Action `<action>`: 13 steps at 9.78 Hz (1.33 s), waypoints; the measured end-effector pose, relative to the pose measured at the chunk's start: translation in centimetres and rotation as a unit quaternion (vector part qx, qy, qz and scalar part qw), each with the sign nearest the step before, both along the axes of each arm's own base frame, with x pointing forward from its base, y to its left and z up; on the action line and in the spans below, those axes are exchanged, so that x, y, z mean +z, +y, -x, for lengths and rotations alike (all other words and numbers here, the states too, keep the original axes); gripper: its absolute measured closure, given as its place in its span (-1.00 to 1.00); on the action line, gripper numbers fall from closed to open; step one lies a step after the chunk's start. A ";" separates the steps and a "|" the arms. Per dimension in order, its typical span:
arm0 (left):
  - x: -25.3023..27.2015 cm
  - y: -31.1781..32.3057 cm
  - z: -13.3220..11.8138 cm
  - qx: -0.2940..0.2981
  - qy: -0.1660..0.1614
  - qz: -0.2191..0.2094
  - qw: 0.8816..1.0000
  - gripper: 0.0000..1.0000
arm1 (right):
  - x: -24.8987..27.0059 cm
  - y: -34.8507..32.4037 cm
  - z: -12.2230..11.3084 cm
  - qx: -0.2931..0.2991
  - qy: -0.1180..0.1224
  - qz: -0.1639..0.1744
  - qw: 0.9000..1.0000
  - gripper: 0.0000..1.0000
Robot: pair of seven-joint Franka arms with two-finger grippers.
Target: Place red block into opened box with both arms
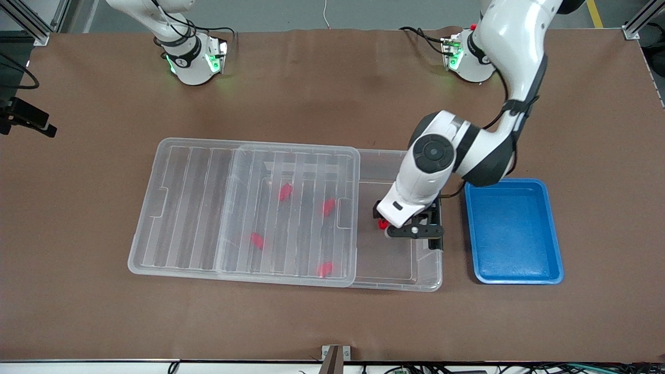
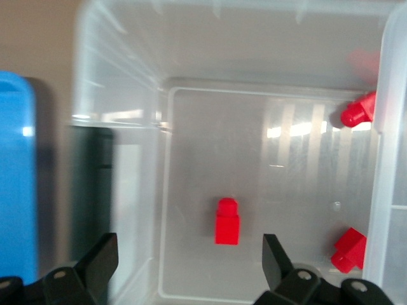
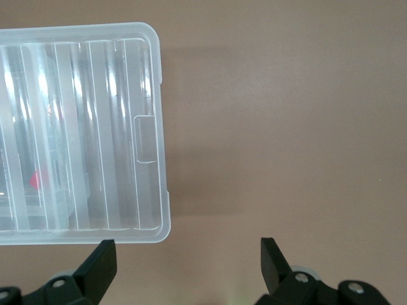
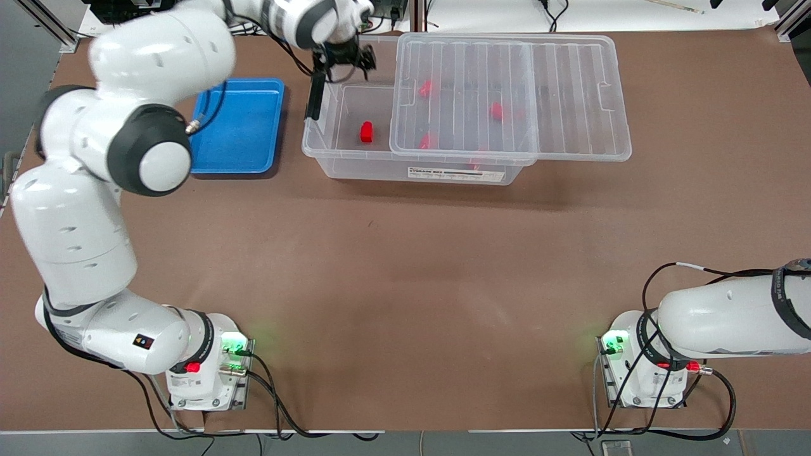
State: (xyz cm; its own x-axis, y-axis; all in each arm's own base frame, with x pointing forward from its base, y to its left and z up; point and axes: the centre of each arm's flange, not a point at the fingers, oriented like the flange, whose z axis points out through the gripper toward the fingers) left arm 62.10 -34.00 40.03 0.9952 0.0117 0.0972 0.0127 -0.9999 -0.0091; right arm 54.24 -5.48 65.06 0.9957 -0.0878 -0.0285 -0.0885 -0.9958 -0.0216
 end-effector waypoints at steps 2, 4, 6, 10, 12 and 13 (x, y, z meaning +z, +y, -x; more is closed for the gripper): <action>8.4 6.8 -0.6 0.016 -0.013 -0.014 1.000 -1.00 | -0.7 0.0 -0.2 0.008 0.004 0.000 1.000 -0.98; 16.2 14.6 0.4 0.023 -0.025 -0.028 0.999 -1.00 | -6.2 -0.3 -3.3 0.050 0.019 -0.001 0.999 -0.66; 21.3 19.1 2.3 0.025 -0.032 -0.031 0.999 -1.00 | -16.0 -0.8 -8.0 0.122 0.043 -0.004 0.992 0.01; 25.2 27.1 5.5 -0.034 0.014 -0.012 0.999 -1.00 | -27.7 -0.9 -9.1 0.159 0.063 -0.010 0.985 0.97; 25.6 29.0 7.2 -0.039 0.040 -0.003 0.998 -1.00 | -29.0 2.0 -8.8 0.166 0.063 -0.038 0.983 0.98; 25.5 28.8 8.0 -0.040 0.046 -0.005 0.998 -1.00 | -29.1 3.3 -8.9 0.170 0.061 -0.049 0.982 0.98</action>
